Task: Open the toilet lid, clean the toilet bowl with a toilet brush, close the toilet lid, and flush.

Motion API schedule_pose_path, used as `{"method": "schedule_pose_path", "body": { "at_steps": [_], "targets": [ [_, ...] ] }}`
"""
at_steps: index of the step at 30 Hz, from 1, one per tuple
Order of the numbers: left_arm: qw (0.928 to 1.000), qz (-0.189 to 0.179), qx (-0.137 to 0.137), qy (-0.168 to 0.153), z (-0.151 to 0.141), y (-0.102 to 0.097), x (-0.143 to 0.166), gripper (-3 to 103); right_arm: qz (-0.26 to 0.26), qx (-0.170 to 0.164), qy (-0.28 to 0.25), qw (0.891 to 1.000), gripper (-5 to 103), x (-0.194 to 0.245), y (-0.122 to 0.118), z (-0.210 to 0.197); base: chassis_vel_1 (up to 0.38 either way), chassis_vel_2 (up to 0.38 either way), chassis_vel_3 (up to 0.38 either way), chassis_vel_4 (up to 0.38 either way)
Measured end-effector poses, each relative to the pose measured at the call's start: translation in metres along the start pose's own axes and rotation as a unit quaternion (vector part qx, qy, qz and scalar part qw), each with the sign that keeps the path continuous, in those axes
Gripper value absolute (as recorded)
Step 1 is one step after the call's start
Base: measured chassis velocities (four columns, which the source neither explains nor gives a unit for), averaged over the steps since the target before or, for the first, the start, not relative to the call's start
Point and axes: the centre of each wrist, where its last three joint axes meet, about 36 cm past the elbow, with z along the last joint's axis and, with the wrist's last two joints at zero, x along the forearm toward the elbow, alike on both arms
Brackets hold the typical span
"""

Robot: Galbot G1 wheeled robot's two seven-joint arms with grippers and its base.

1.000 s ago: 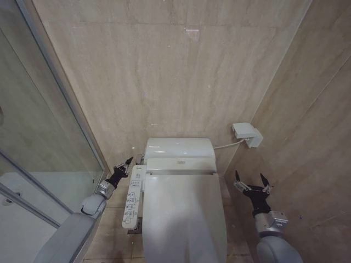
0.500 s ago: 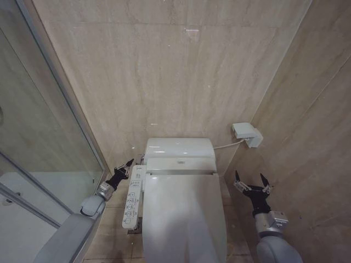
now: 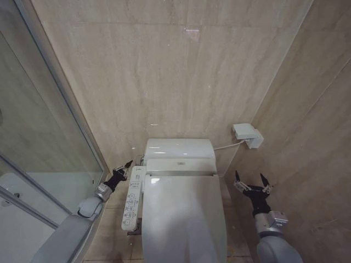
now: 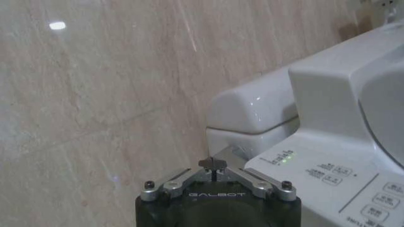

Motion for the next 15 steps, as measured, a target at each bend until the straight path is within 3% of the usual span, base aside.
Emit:
{"method": "schedule_pose_path", "body": {
  "at_steps": [15],
  "targets": [
    [0.9996, 0.024, -0.016, -0.002, 0.0073, 0.0075, 0.0049, 0, 0.0, 0.0, 0.0, 1.0, 100, 0.0, 0.0, 0.0, 0.0, 0.0, 0.0, 0.0]
  ]
}}
